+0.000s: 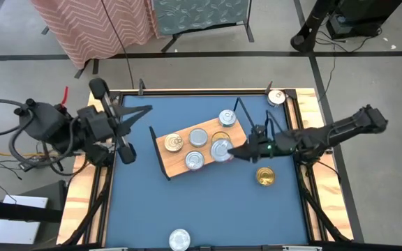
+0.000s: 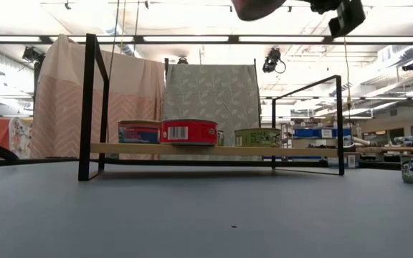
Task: Stack canned seafood by type on shelf
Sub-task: Stack the red tuna can on top of the red tuna can on the shelf, then put the blue/pink tuna can on the shelf
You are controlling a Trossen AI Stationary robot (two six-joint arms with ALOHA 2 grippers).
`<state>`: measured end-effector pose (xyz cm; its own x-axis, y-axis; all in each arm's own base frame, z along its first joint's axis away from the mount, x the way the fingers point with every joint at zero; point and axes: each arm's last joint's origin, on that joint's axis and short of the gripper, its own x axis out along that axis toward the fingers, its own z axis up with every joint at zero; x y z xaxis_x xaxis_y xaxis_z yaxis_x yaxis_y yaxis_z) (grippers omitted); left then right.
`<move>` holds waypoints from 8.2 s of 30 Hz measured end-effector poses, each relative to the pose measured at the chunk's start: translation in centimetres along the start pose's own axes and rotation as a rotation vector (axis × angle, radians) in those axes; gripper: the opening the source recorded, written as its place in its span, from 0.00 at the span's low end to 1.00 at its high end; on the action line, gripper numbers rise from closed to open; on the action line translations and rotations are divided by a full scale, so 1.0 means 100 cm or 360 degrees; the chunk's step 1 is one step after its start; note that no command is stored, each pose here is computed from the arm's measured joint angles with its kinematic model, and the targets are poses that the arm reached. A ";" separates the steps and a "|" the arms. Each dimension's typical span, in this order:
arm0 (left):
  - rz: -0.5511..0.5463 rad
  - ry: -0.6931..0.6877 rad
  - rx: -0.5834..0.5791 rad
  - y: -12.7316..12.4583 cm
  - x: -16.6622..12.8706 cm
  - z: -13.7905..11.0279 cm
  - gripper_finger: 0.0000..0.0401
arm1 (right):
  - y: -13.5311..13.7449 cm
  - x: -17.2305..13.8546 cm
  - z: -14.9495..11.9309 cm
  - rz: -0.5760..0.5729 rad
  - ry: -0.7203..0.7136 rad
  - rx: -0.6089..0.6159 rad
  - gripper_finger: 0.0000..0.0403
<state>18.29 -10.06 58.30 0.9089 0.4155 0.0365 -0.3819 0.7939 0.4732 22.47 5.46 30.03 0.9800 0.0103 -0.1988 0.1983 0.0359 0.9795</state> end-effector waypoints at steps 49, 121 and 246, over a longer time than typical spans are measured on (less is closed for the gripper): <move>-0.0207 0.0200 -0.0407 0.050 -0.044 -0.042 0.01 | -0.103 0.156 -0.087 -0.0075 -0.0792 0.0403 0.39; -0.0211 0.0209 -0.0404 0.044 -0.042 -0.040 0.01 | -0.093 0.169 -0.064 -0.0067 -0.0442 0.0514 0.75; -0.0182 0.0023 -0.0173 0.001 -0.015 -0.008 0.01 | -0.106 -0.046 0.235 -0.1700 -0.0887 -0.0223 0.00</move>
<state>16.73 -10.29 57.59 0.9452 0.3255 -0.0249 -0.2929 0.8793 0.3757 16.30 -18.41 21.32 0.2036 -0.5207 -0.8291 0.9415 -0.1280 0.3116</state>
